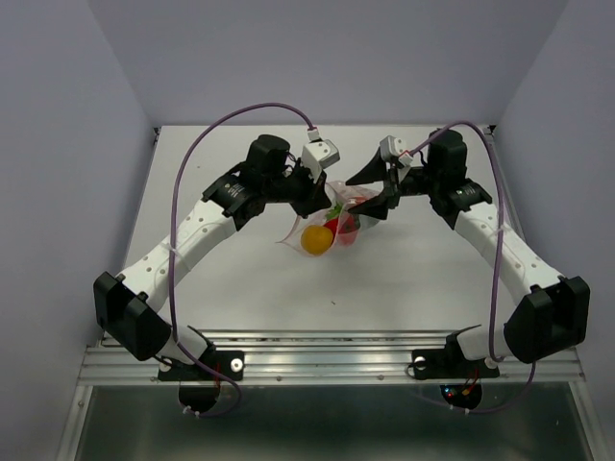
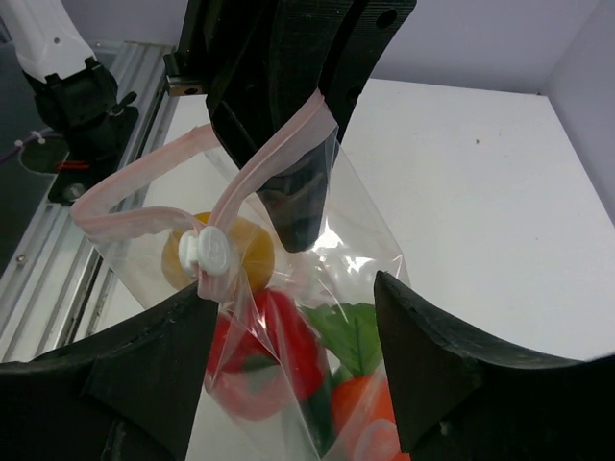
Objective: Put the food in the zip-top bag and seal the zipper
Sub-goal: Zip the zipper food storage bag at the center of the board.
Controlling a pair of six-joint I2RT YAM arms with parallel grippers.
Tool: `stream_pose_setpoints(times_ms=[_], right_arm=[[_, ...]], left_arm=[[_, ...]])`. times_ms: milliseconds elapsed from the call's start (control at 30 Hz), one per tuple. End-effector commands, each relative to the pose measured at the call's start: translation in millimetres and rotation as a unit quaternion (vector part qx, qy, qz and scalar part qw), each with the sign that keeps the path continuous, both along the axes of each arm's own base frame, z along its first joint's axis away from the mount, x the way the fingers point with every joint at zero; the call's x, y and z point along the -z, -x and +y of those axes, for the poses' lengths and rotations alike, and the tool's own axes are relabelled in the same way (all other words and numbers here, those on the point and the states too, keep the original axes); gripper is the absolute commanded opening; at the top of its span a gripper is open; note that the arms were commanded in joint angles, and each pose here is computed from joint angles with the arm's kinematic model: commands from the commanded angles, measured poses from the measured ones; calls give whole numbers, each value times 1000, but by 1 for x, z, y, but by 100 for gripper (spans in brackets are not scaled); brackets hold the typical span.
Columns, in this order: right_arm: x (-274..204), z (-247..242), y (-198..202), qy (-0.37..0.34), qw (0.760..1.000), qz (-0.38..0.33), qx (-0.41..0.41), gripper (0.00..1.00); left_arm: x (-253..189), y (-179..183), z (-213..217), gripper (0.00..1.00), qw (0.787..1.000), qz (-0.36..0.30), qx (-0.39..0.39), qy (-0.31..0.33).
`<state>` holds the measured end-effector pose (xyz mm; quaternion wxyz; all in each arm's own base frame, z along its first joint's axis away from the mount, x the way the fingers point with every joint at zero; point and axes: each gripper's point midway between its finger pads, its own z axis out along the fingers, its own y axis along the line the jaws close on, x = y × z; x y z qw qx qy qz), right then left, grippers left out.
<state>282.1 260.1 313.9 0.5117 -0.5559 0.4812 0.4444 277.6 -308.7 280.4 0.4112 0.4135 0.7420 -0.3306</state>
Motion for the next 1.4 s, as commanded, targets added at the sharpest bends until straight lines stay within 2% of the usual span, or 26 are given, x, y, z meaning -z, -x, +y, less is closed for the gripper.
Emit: stream_pose_setpoints(times_ms=[0,133,300,467,600,767,867,933,967,1000,1033,1067,1100,1167,1200,1367], right_arm=[[-4,6,-1,-9,1000,-8,-4,68],[-1,7,-1,-9,1000,1,-12,61],[0,8,-1,-8,1000,4,-13,39],[-1,7,3,-9,1000,-1,-18,27],[-5,7,5,-12,1000,-2,-24,1],[-6,7,3,-12,1000,0,-20,1],[-15,7,-9,-9,1000,5,15,1],[-17,6,-17,1,999,-11,30,1],[-3,4,-19,22,999,18,37,1],[-10,4,-25,29,999,-6,41,1],[-7,4,-29,37,998,-2,45,1],[7,3,-31,57,997,30,45,1],[0,2,-39,68,996,1,51,1],[8,-2,-44,90,994,16,67,1],[9,-5,-49,99,992,7,82,1],[18,-13,-45,127,988,-2,89,1]], left_arm=[[-23,5,-6,0,999,-34,21,35],[-26,6,-6,0,998,-37,23,41],[-29,7,-6,0,998,-40,23,46],[-26,8,-3,0,998,-43,18,46],[-21,8,0,0,998,-42,7,46],[-10,6,5,0,998,-37,-13,41],[0,0,11,2,998,-28,-42,28],[2,-1,13,28,998,-22,-50,22],[2,-1,13,35,998,-21,-50,22],[-2,1,12,41,998,-22,-45,26],[-3,1,12,52,998,-23,-43,27],[-8,1,13,58,998,-27,-48,32],[-10,1,14,64,998,-29,-52,33],[-13,0,14,84,997,-33,-56,37],[-16,0,14,99,997,-34,-56,42],[-34,1,16,99,996,-46,-57,48]])
